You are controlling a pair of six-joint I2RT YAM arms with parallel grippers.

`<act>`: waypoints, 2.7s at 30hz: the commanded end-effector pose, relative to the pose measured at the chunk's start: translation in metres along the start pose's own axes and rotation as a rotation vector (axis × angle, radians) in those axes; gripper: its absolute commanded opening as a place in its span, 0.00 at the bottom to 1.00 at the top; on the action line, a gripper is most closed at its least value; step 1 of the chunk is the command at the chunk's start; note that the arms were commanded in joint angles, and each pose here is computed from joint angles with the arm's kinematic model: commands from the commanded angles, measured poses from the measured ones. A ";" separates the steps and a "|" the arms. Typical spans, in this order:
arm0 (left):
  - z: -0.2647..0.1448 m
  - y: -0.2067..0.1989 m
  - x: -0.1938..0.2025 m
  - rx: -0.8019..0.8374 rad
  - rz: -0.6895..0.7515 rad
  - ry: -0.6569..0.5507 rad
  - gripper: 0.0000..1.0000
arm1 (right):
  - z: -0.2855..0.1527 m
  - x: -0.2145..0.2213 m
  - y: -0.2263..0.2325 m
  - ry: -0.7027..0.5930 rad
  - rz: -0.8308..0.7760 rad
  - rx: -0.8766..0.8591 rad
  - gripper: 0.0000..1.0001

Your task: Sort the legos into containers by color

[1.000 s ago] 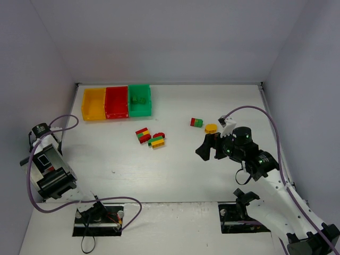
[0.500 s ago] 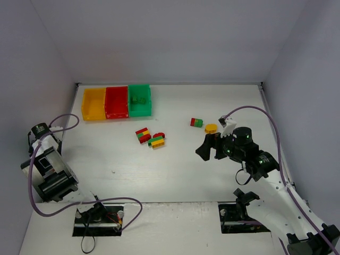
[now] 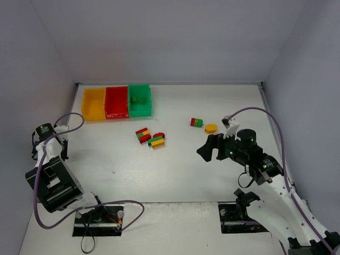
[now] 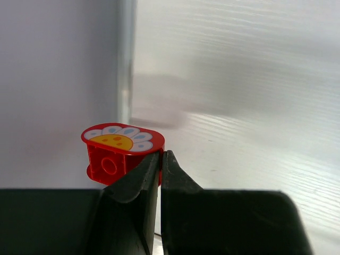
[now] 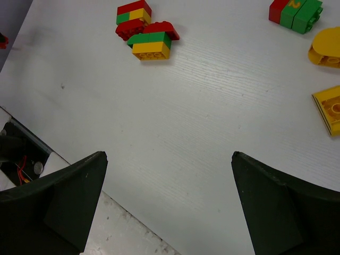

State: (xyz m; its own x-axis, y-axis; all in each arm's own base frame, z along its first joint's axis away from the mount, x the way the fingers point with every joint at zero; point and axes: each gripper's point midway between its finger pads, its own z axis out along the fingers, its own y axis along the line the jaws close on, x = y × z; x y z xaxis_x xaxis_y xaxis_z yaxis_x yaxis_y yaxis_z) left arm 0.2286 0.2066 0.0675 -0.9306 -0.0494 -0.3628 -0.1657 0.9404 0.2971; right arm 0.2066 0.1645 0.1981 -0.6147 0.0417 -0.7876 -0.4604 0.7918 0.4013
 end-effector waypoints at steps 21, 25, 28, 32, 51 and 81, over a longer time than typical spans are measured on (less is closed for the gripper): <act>-0.064 -0.170 -0.228 0.223 0.049 -0.462 0.00 | -0.003 -0.027 0.004 -0.094 -0.022 0.010 1.00; -0.066 -0.227 -0.285 0.262 0.121 -0.508 0.00 | -0.004 -0.032 0.002 -0.102 -0.001 0.030 1.00; -0.084 -0.242 -0.341 0.278 0.102 -0.598 0.00 | -0.006 -0.036 0.001 -0.114 0.023 0.048 1.00; -0.069 -0.253 -0.368 0.256 0.108 -0.586 0.00 | -0.006 -0.039 -0.003 -0.124 0.050 0.076 1.00; -0.179 -0.267 -0.351 0.281 0.044 -0.769 0.55 | 0.001 -0.043 -0.023 -0.122 0.039 0.182 1.00; -0.282 -0.334 -0.155 0.810 -0.071 -0.628 0.97 | 0.042 -0.032 -0.149 -0.008 0.236 0.711 0.99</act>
State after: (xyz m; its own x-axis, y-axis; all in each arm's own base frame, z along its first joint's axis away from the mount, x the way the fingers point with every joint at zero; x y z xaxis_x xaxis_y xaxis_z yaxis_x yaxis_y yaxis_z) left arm 0.3335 -0.1881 0.2481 -0.5804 -0.1160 -0.8060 0.2481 0.9175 -0.3107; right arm 0.3021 0.0894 0.1444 -0.6769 0.1735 -0.7154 0.0907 0.9841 0.1528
